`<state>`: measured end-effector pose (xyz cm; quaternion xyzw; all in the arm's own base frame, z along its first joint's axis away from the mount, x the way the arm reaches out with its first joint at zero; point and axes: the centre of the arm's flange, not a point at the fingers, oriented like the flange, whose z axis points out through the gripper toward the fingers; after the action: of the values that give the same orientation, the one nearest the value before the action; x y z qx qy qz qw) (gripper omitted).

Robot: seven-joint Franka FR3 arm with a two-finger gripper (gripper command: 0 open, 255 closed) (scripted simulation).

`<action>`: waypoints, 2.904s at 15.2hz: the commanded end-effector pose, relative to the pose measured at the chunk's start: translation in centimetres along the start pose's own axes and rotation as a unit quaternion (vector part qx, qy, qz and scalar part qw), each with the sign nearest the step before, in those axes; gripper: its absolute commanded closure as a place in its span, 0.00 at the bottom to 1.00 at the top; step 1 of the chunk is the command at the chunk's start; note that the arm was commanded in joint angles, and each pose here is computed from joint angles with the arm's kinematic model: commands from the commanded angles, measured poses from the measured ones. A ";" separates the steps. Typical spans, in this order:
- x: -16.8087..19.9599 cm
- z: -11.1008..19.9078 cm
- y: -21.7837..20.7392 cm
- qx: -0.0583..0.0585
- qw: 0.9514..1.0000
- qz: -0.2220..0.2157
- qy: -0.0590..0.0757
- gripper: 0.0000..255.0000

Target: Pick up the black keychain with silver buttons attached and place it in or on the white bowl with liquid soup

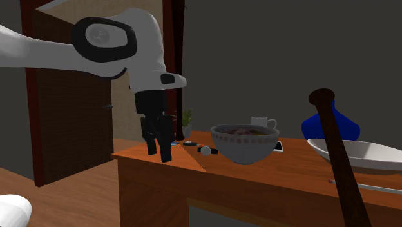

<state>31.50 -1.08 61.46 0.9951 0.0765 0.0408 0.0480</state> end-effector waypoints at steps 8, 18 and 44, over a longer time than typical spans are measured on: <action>6.9 -0.3 -5.9 0.018 1.000 0.007 -0.009 0.00; 16.9 -0.8 -14.1 0.044 0.999 0.016 -0.021 0.00; 21.3 2.8 -18.2 0.056 0.998 0.020 -0.027 1.00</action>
<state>50.01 19.89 58.40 0.9983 0.0572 0.0105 -0.0063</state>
